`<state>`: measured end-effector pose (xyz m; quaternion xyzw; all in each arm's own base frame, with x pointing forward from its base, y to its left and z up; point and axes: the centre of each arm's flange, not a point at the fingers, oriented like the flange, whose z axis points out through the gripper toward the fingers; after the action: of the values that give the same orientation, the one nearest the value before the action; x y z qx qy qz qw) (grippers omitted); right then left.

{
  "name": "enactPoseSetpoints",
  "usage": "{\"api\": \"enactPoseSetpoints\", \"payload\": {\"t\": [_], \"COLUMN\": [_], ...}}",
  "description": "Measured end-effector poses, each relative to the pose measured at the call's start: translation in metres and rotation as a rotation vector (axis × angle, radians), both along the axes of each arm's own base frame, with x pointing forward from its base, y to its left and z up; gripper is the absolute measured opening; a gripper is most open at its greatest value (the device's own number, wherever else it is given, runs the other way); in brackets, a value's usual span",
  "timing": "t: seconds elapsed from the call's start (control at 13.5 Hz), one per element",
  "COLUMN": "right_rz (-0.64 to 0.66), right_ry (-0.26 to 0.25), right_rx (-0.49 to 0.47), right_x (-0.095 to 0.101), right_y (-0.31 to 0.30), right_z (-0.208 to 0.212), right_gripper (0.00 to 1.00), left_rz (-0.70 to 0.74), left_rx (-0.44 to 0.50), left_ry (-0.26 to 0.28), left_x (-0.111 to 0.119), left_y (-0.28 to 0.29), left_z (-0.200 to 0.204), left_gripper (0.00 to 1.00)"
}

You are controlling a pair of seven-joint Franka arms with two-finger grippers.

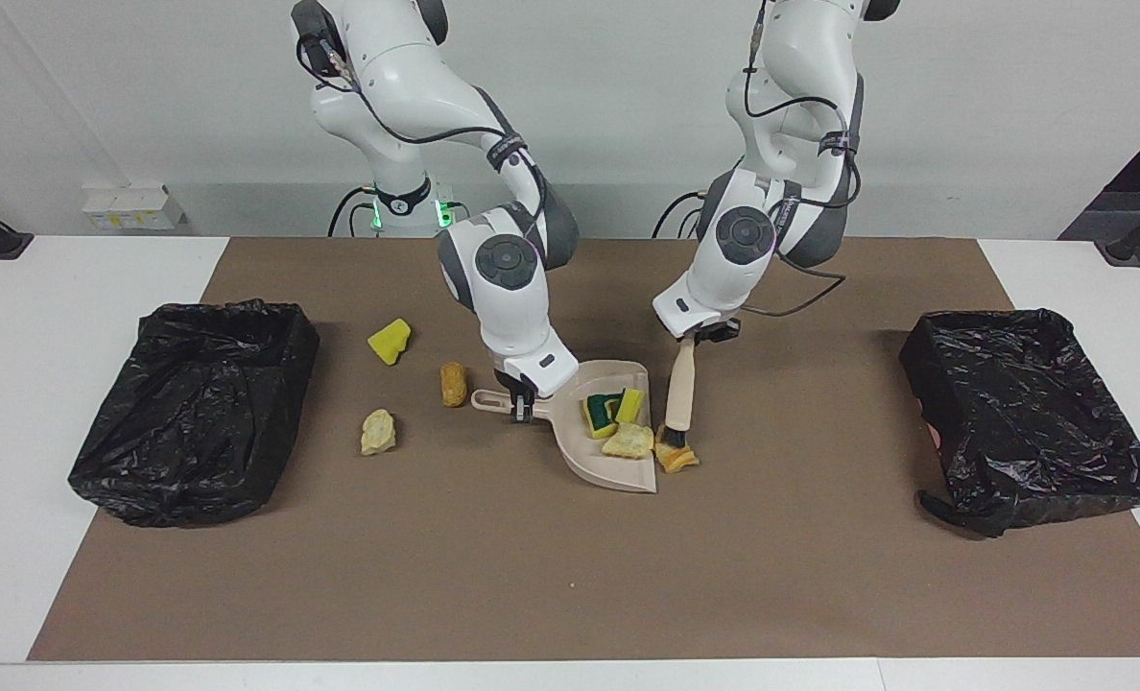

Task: Sweep and dump trash in bin
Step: 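Sweep the remaining bread and sponge into the dustpan with the left gripper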

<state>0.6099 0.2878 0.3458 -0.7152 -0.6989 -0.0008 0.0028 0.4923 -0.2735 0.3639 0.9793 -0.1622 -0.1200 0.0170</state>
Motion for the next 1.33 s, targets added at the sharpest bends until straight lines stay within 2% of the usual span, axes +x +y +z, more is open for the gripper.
{"api": "enactPoseSetpoints", "payload": {"t": [0.22,0.37,0.59,0.74,0.96,1.18,1.33], "right_rz": [0.007,0.007,0.009,0.010,0.011,0.023,0.032], "right_ry": [0.000,0.000,-0.001,-0.001,-0.001,-0.001,-0.002], "right_rx": [0.000,-0.001,-0.001,-0.001,-0.001,-0.002,-0.003], "right_x": [0.000,0.000,0.000,0.000,-0.001,-0.003,-0.005], "right_y": [0.000,0.000,0.001,0.001,0.001,0.006,0.010], "right_z": [0.000,0.000,0.000,0.000,0.000,0.000,0.000], "right_gripper": [0.33,0.33,0.33,0.33,0.33,0.33,0.33], "left_rz": [0.044,0.039,0.024,0.000,-0.093,-0.112,-0.104], "left_rx": [-0.019,0.012,0.061,0.078,0.108,0.101,0.055], "left_ry": [-0.085,-0.108,-0.144,-0.109,-0.021,0.013,0.034], "left_x": [0.041,0.065,0.089,0.087,0.060,0.047,0.039], "left_y": [0.023,0.053,0.085,0.082,0.031,0.003,-0.014], "left_z": [0.031,0.025,-0.001,-0.015,-0.040,-0.036,-0.036], "left_gripper": [0.26,0.26,0.26,0.26,0.26,0.26,0.26]}}
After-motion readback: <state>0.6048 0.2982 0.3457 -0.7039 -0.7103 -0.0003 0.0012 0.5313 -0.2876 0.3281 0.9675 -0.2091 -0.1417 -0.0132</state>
